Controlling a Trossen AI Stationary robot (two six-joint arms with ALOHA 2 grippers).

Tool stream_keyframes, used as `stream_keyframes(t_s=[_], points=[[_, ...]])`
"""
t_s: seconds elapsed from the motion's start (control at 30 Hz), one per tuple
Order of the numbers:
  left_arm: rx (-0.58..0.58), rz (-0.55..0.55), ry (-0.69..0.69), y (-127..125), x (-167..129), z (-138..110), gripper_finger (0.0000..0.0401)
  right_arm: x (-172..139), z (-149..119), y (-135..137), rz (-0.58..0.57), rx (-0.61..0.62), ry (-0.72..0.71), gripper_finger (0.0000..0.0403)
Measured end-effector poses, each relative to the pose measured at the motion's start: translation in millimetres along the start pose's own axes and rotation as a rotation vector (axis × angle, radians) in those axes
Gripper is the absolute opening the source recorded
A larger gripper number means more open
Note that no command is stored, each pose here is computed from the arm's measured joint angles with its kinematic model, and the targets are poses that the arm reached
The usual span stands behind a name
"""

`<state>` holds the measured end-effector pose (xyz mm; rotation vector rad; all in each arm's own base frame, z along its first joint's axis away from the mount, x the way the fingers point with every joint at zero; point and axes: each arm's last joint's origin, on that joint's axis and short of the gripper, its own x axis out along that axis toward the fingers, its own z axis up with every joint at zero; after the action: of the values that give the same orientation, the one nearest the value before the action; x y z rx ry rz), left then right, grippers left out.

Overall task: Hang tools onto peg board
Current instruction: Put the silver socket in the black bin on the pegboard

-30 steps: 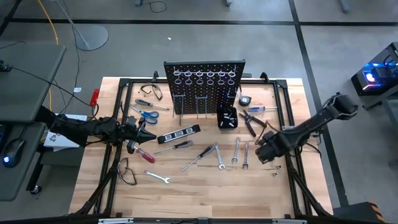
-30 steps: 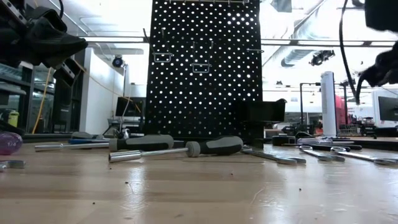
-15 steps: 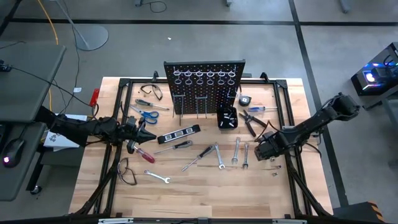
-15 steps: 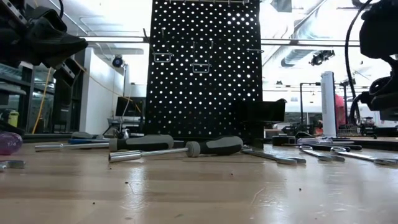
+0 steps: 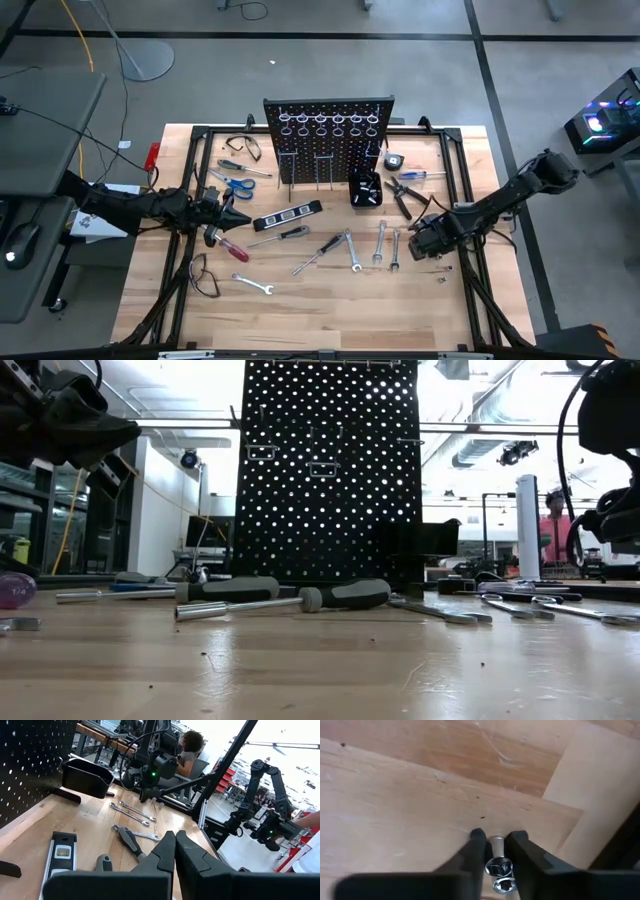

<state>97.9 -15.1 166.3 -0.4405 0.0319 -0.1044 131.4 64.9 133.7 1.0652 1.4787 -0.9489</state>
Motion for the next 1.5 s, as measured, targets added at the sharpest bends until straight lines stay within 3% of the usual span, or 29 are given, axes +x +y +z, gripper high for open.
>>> stream_keyframes(t_s=[0.03,0.27,0.43,0.63,0.77,0.97,1.07,1.2,1.33,1.5], points=[[0.000,0.000,0.000,0.0,0.0,0.0,0.0000,-1.2,-0.2,1.1,0.004,-0.002,-0.003,0.0036],[0.000,0.000,0.000,0.0,0.0,0.0,0.0000,-24.9,1.3,17.3,0.068,-0.007,-0.082,0.0038],[0.000,0.000,0.001,0.0,0.0,-0.1,0.0000,-72.5,11.8,47.9,0.270,-0.026,-0.348,0.0038],[0.000,0.000,0.001,0.0,0.0,-0.1,0.0000,-121.4,50.2,76.2,0.516,-0.014,-0.674,0.0038],[0.000,0.000,0.001,0.0,0.0,-0.1,0.0000,-124.8,82.5,80.6,0.510,0.002,-0.752,0.0055],[0.000,0.000,0.001,0.0,0.0,-0.1,0.0000,-120.3,106.1,88.7,0.548,-0.055,-0.685,0.0144],[0.000,0.000,0.002,0.1,0.0,-0.1,0.0000,-120.3,105.9,88.1,0.542,-0.080,-0.679,0.0178],[0.000,0.000,0.002,0.1,0.0,-0.2,0.0000,-117.9,93.3,79.9,0.521,-0.205,-0.514,0.0197],[0.000,0.000,0.001,0.0,0.0,0.0,0.0000,-102.9,56.7,62.9,0.335,-0.303,-0.246,0.0199],[0.000,0.000,0.001,0.0,0.0,0.0,0.0000,-75.2,4.9,38.1,0.074,-0.302,0.026,0.0200]])
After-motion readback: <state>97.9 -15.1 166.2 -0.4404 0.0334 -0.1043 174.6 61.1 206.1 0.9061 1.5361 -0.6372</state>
